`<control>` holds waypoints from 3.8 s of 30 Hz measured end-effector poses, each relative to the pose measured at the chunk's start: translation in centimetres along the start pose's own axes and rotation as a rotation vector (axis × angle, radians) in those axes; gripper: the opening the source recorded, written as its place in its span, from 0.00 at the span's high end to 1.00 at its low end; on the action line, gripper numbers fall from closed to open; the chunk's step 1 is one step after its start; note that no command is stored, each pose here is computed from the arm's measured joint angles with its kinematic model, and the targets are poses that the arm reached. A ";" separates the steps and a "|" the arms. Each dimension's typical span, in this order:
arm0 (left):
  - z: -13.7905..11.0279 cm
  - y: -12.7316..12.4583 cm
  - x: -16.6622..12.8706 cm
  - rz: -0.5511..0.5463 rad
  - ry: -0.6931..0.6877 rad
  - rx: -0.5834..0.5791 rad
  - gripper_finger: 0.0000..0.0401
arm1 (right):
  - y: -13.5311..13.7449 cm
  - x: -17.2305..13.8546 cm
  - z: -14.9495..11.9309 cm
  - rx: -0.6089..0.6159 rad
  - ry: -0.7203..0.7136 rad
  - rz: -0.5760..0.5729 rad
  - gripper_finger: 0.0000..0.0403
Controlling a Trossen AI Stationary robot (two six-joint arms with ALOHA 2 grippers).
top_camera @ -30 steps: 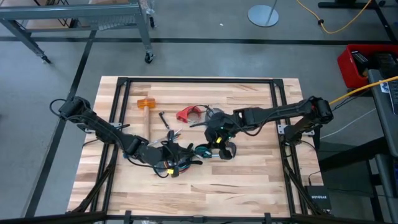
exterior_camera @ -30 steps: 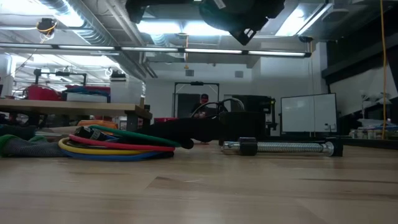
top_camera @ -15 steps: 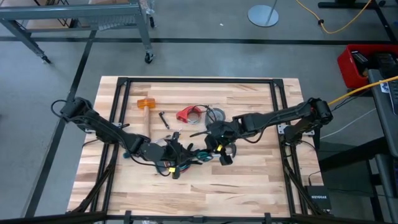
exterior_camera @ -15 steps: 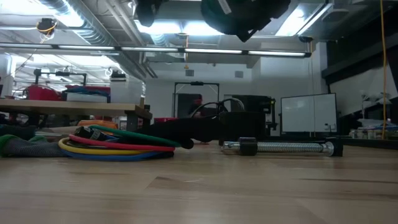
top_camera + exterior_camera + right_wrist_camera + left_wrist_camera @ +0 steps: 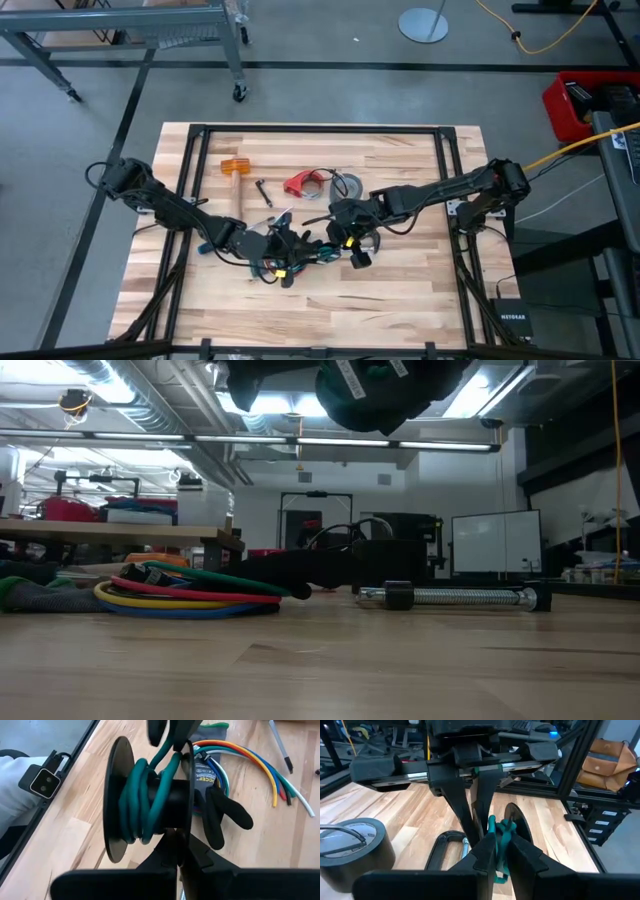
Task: Coil cords
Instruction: Coil the blue wire onto the spool
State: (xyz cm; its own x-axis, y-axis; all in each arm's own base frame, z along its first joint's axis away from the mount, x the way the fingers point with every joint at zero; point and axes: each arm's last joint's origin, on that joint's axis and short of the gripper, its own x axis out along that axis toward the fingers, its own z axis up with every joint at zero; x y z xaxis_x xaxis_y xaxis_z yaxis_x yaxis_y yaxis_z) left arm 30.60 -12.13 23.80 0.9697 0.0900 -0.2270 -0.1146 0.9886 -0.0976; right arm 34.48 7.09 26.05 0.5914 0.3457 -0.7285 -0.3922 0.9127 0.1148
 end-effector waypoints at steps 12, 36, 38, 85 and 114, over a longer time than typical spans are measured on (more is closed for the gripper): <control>0.1 -0.1 0.0 -0.047 0.006 0.020 0.86 | 0.0 0.0 0.4 -0.012 -0.045 0.009 0.99; 1.1 -0.4 -1.3 -0.040 -0.030 0.129 0.86 | -0.6 -0.2 0.3 0.021 -0.014 -0.234 0.99; 1.8 -0.5 -1.9 -0.025 -0.061 0.132 0.86 | -0.9 -0.3 0.5 0.049 -0.035 -0.317 0.99; 3.0 -0.4 -2.0 0.068 -0.180 0.000 0.86 | -1.7 -2.2 7.0 -0.240 -0.726 -0.684 0.99; 0.9 -1.1 0.6 0.041 -0.224 0.058 0.86 | -1.6 -2.4 7.3 -0.290 -0.757 -0.696 0.99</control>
State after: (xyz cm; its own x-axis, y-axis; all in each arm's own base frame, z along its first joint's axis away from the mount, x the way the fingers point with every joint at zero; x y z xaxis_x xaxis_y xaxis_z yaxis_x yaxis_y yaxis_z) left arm 31.54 -13.01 24.67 0.9890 0.1479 -0.0078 -0.1480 0.9884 -0.0351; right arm 38.84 6.38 32.56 0.9943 -0.0947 0.0486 0.1063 0.9092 -0.4026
